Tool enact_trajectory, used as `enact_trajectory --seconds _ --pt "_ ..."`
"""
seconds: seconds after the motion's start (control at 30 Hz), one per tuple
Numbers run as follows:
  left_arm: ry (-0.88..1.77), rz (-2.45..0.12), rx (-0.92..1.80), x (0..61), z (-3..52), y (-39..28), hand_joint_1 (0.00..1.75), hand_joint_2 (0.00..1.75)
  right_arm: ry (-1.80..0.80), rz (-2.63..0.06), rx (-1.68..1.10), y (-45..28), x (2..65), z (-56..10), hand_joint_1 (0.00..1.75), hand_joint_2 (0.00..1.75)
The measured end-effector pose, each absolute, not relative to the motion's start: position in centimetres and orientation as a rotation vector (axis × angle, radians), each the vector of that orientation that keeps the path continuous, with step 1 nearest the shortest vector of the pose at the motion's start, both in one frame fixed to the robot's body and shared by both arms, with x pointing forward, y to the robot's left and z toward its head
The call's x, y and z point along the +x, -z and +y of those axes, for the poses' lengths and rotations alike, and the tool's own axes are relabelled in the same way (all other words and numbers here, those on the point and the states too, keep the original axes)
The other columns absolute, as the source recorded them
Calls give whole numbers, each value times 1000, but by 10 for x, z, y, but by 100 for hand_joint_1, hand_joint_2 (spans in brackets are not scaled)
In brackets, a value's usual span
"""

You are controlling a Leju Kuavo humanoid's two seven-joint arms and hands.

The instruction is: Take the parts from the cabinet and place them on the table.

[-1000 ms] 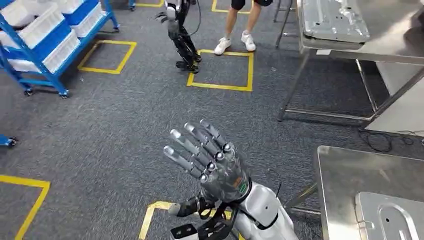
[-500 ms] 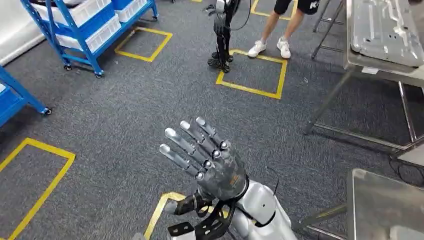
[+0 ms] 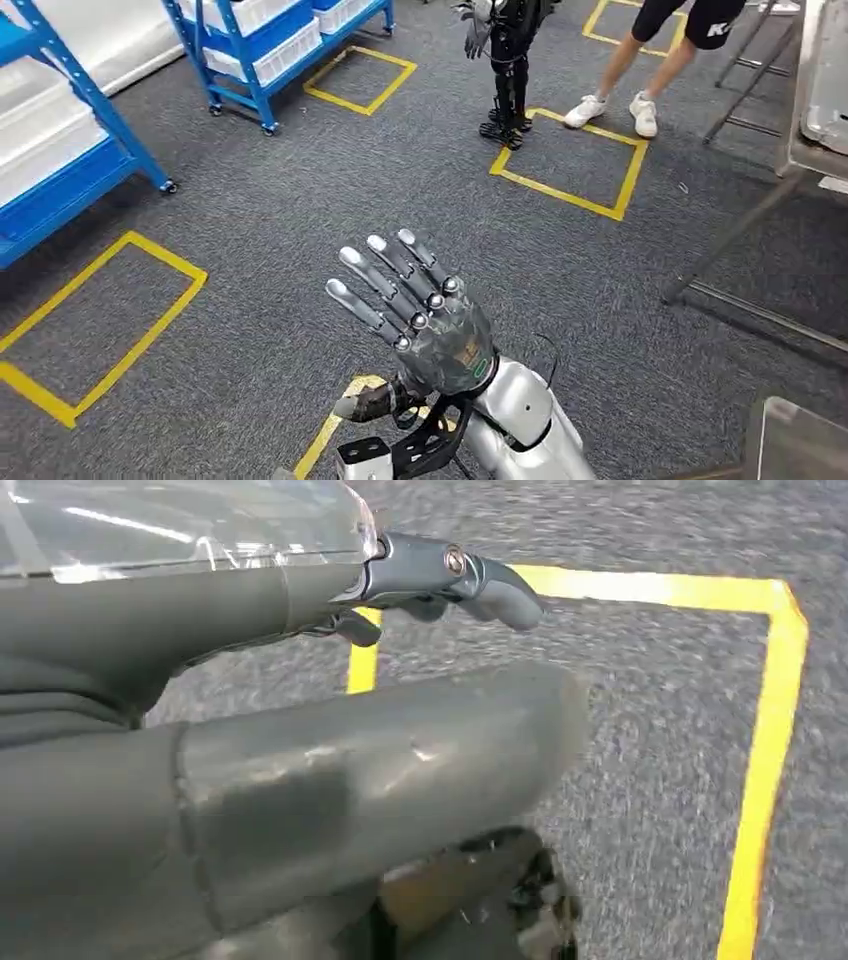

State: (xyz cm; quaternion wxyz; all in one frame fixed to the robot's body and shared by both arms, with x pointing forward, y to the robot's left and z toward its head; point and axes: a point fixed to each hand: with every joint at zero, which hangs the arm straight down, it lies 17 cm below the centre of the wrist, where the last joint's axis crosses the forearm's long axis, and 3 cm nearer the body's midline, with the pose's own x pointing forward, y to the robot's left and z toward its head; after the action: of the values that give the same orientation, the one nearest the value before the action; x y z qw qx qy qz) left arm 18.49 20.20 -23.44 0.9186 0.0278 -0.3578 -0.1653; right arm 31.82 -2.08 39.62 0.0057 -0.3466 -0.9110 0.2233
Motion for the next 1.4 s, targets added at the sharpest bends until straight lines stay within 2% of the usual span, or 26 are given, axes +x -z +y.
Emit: enact_trajectory --seconds 0.57,0.93,1.4 --pt "274 -739 89 187 213 234 0 0 -729 -2834 -1064 -389 325 -15 0 0" --pt "235 -695 80 166 207 240 0 0 -802 -2828 -1060 -372 333 -17 0 0" --pt "223 -709 89 178 211 238 0 0 -850 -2760 -1054 -349 348 -20 0 0"
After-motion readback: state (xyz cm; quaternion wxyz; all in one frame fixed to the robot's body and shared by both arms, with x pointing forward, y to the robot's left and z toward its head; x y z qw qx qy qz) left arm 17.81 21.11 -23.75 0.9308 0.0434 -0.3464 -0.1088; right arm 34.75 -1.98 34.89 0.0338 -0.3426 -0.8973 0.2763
